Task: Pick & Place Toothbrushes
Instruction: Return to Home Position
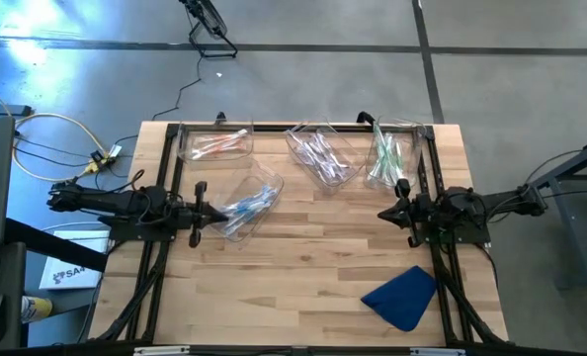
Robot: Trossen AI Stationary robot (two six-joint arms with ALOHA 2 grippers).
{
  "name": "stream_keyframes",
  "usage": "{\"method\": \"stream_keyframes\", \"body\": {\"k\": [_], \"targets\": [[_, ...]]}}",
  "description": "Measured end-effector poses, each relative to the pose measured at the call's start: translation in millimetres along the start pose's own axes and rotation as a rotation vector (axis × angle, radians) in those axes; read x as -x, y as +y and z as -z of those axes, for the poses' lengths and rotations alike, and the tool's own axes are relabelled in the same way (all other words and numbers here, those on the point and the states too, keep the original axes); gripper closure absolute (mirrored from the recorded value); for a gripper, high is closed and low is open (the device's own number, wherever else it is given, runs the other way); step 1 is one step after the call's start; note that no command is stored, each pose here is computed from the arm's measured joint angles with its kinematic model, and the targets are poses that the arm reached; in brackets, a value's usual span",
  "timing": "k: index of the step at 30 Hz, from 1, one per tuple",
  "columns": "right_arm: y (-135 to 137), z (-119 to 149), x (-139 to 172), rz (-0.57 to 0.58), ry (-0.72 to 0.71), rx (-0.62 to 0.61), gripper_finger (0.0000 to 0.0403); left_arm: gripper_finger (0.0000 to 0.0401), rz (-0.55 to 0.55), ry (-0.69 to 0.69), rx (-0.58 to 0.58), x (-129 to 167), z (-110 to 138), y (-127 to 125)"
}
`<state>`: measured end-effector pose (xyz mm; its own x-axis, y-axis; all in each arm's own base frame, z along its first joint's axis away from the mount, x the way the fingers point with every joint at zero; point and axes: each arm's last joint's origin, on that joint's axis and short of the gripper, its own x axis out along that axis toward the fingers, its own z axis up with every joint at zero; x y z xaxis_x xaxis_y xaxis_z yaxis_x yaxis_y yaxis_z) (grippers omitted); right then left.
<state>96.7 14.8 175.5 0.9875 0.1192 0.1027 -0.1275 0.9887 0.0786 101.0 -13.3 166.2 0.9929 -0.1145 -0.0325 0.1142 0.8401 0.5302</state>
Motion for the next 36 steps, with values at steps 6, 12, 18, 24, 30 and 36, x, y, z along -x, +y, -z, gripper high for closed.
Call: {"method": "stream_keyframes", "body": {"k": [6, 12, 18, 24, 30, 36], "targets": [[-0.8, 4.6, 0.1, 0.02, 0.045, -0.004, 0.0398, 0.0401, 0.004, 0.016, -0.01, -0.1, 1.9, -1.0], [-1.5, 7.2, 0.2, 0.037, 0.071, 0.029, 0.0398, 0.0401, 0.007, 0.02, 0.005, -0.3, 2.6, -1.5], [-1.4, 7.5, 0.2, 0.034, 0.073, 0.031, 0.0398, 0.0401, 0.008, 0.021, 0.005, -0.3, 2.9, -1.7], [-1.4, 7.8, 0.3, 0.033, 0.075, 0.031, 0.0398, 0.0401, 0.009, 0.021, 0.005, -0.4, 3.2, -1.9], [-1.4, 8.0, 0.3, 0.034, 0.077, 0.031, 0.0398, 0.0401, 0.011, 0.02, 0.005, -0.4, 3.2, -2.0], [-1.5, 8.0, 0.3, 0.034, 0.078, 0.031, 0.0398, 0.0401, 0.011, 0.02, 0.005, -0.4, 3.2, -2.0]]}}
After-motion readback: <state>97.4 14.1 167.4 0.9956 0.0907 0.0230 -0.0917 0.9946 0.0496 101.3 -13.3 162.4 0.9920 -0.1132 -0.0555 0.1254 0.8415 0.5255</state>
